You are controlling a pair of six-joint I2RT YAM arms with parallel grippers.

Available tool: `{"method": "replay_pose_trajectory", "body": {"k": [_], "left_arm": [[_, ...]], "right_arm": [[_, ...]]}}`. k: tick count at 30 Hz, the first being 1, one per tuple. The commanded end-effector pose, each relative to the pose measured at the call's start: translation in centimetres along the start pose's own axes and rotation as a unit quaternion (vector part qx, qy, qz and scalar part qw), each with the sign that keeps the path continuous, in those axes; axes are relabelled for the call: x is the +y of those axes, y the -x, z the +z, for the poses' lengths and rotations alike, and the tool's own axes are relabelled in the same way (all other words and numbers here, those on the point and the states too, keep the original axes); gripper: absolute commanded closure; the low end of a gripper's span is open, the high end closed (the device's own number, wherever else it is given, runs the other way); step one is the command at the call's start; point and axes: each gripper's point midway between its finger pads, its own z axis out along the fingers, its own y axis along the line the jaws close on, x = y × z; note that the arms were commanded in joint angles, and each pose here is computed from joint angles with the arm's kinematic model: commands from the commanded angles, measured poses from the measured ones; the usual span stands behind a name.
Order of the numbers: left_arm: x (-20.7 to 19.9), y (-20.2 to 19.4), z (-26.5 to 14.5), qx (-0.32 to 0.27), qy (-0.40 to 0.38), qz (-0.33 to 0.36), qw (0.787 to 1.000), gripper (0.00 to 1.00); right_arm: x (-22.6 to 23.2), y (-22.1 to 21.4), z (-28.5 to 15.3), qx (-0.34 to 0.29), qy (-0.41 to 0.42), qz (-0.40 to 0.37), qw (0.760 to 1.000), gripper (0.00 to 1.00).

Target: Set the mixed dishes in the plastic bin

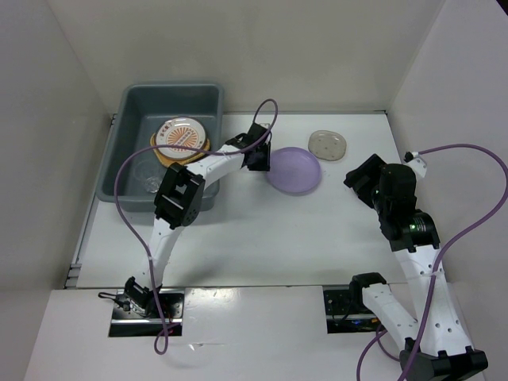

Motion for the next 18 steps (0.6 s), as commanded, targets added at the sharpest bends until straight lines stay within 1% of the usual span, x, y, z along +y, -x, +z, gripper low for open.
{"method": "replay_pose_trajectory", "body": {"k": [1, 2, 3, 6, 8, 10, 11, 12, 13, 14, 17, 18], "left_arm": [[-0.1, 1.3, 0.2, -0.019, 0.003, 0.004, 1.000, 0.62], [0.1, 0.9, 0.5, -0.015, 0.005, -0.001, 1.000, 0.66], [-0.1, 0.8, 0.5, -0.012, -0.001, -0.001, 1.000, 0.73], [-0.4, -0.4, 1.3, 0.008, -0.013, -0.010, 1.000, 0.77], [-0.8, -0.6, 1.5, 0.013, -0.022, -0.015, 1.000, 0.77], [-0.8, -1.5, 2.2, 0.027, -0.029, -0.020, 0.999, 0.82], [-1.0, -1.1, 2.0, 0.023, -0.031, -0.020, 0.999, 0.88], [-1.0, -1.2, 2.2, 0.026, -0.029, -0.025, 0.999, 0.99], [-1.0, -1.6, 2.1, 0.034, -0.030, -0.025, 0.999, 1.00], [-1.2, -1.1, 2.0, 0.029, -0.033, -0.025, 0.999, 1.00], [-2.4, 1.3, -0.5, 0.004, -0.047, -0.024, 0.999, 1.00], [-2.9, 2.9, -2.2, -0.011, -0.061, -0.032, 0.998, 1.00]], "right_arm": [[0.1, -0.1, 0.1, -0.002, 0.002, -0.002, 1.000, 0.03], [0.1, -0.1, 0.1, -0.002, 0.002, -0.002, 1.000, 0.03], [0.1, -0.1, 0.1, -0.002, 0.002, -0.002, 1.000, 0.03], [0.1, -0.1, 0.1, -0.002, 0.002, -0.002, 1.000, 0.03], [0.1, -0.1, 0.1, -0.002, 0.002, -0.002, 1.000, 0.03], [0.1, -0.1, 0.1, -0.002, 0.002, -0.002, 1.000, 0.03], [0.1, -0.1, 0.1, -0.002, 0.002, -0.002, 1.000, 0.03], [0.1, 0.1, -0.1, -0.005, 0.005, -0.001, 1.000, 0.03], [0.1, 0.1, -0.1, -0.005, 0.005, -0.001, 1.000, 0.03], [0.1, 0.1, -0.1, -0.005, 0.005, -0.001, 1.000, 0.03], [0.1, 0.1, -0.1, -0.005, 0.005, -0.001, 1.000, 0.03], [0.1, 0.1, -0.1, -0.005, 0.005, -0.001, 1.000, 0.03]]}}
